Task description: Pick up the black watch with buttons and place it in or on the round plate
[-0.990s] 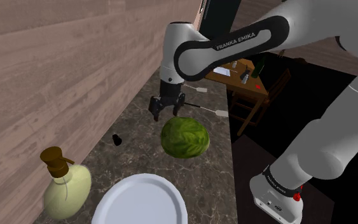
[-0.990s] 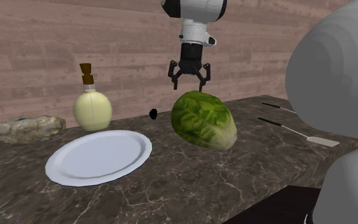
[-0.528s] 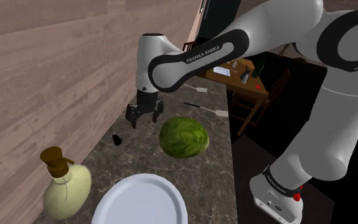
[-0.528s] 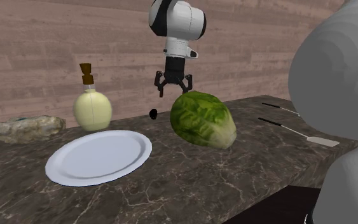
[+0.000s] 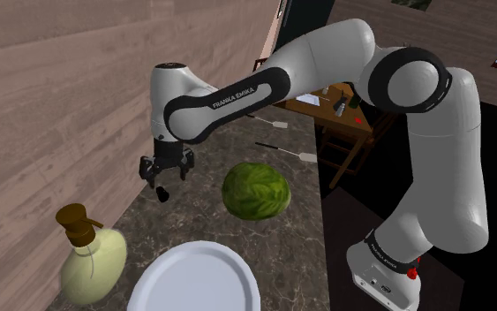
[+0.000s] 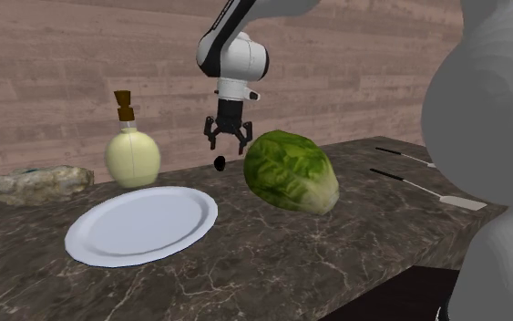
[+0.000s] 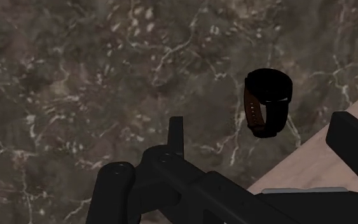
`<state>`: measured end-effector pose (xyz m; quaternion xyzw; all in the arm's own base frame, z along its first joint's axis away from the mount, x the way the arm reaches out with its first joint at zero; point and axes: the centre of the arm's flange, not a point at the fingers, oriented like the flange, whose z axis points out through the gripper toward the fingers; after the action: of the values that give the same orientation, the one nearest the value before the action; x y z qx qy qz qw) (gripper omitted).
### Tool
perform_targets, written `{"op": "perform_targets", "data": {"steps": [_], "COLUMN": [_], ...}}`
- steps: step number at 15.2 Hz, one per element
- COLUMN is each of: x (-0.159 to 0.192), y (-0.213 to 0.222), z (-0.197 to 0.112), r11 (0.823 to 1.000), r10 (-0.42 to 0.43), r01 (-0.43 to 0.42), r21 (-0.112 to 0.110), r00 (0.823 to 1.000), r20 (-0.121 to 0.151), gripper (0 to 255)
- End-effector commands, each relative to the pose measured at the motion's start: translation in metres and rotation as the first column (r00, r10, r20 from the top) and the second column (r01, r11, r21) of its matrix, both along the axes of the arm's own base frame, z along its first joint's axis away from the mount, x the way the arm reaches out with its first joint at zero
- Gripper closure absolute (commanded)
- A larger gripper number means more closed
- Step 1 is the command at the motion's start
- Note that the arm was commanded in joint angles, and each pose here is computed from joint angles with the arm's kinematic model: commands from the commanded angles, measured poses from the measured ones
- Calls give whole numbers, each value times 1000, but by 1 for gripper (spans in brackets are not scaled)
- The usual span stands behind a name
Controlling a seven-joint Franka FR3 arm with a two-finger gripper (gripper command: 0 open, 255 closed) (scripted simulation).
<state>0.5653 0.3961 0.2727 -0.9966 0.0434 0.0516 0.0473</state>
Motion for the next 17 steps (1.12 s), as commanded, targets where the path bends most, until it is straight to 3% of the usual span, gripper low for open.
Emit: {"op": "perform_targets", "data": {"steps": [1,9,16,17], "x": [7,3,3,3], "y": [16,20,20,20], "z": [-9,-48,-48,-48], "r11": [1000,1000,1000,1000], "r10": [-1,-1,-1,-1], "r01": [1,1,1,1], "r21": [2,2,2,2], "r00": [1000,1000,1000,1000], "r20": [2,2,2,2], "gripper": [0,0,0,255]}}
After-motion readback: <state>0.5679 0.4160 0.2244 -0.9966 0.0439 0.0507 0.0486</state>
